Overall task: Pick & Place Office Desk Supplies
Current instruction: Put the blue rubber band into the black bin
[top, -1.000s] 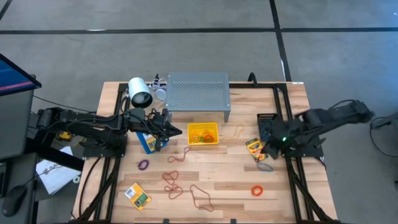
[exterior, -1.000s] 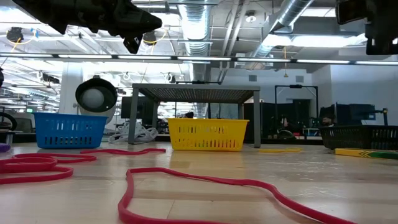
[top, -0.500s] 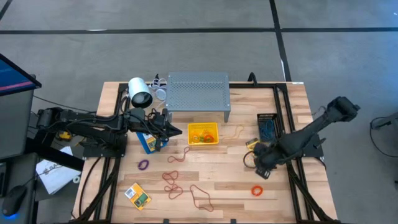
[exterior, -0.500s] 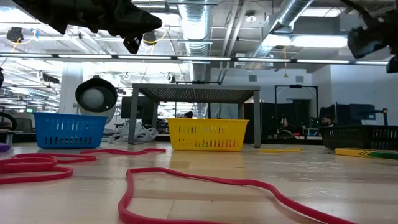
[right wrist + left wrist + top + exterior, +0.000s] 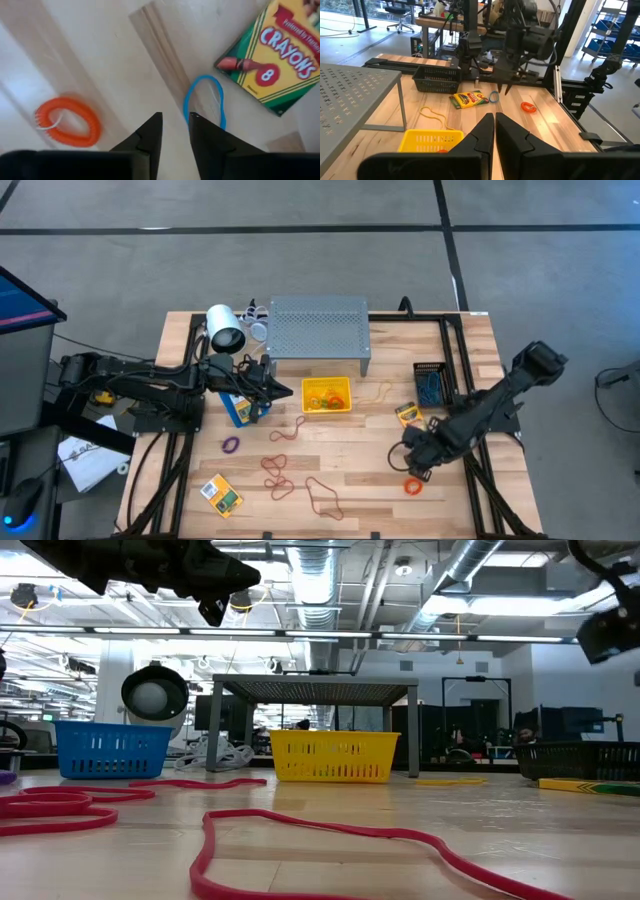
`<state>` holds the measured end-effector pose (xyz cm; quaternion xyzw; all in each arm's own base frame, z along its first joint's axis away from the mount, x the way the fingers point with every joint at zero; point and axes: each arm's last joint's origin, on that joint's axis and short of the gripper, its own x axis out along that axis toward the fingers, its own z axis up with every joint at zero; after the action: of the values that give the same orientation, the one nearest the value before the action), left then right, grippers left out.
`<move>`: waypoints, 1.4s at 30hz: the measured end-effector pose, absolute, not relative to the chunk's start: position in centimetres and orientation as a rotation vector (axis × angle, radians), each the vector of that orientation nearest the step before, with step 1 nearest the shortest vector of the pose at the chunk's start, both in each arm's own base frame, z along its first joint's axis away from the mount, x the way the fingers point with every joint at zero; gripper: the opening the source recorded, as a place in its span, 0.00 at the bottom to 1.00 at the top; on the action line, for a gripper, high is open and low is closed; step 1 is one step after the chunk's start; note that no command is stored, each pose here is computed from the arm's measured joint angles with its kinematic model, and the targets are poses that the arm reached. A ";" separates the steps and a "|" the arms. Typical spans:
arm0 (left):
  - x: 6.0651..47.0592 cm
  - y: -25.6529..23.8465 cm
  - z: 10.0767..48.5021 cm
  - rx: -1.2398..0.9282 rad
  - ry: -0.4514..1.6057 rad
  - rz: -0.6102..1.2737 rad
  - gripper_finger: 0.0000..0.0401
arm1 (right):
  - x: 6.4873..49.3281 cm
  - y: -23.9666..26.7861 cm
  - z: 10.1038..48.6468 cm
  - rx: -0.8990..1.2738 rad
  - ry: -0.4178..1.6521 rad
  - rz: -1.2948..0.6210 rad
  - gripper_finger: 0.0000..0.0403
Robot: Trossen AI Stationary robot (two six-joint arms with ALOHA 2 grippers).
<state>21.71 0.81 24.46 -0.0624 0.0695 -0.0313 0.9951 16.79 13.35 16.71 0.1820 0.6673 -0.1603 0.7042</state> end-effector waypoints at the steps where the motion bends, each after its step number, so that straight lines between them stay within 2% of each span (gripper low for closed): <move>1: 21.7 0.8 24.5 -0.125 0.139 -0.063 0.03 | 16.8 13.4 16.4 0.405 1.491 -0.361 0.26; 8: 21.7 0.8 24.5 -0.126 0.139 -0.063 0.03 | 16.6 13.6 14.6 0.377 1.554 -0.421 0.42; 14: 21.7 0.8 24.5 -0.129 0.139 -0.066 0.03 | 16.3 13.4 12.9 0.374 1.565 -0.429 0.44; 21: 21.7 0.8 24.5 -0.129 0.139 -0.065 0.03 | 16.2 13.3 12.5 0.357 1.569 -0.422 0.32; 29: 21.7 0.8 24.5 -0.129 0.139 -0.062 0.03 | 16.3 13.4 12.6 0.345 1.563 -0.376 0.02; 42: 21.7 0.8 24.5 -0.129 0.139 -0.062 0.03 | 15.3 12.5 14.6 0.441 1.512 -0.462 0.00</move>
<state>21.72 0.80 24.46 -0.0644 0.0694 -0.0310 0.9950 15.29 12.46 14.61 0.1967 0.6740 -0.2061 0.6816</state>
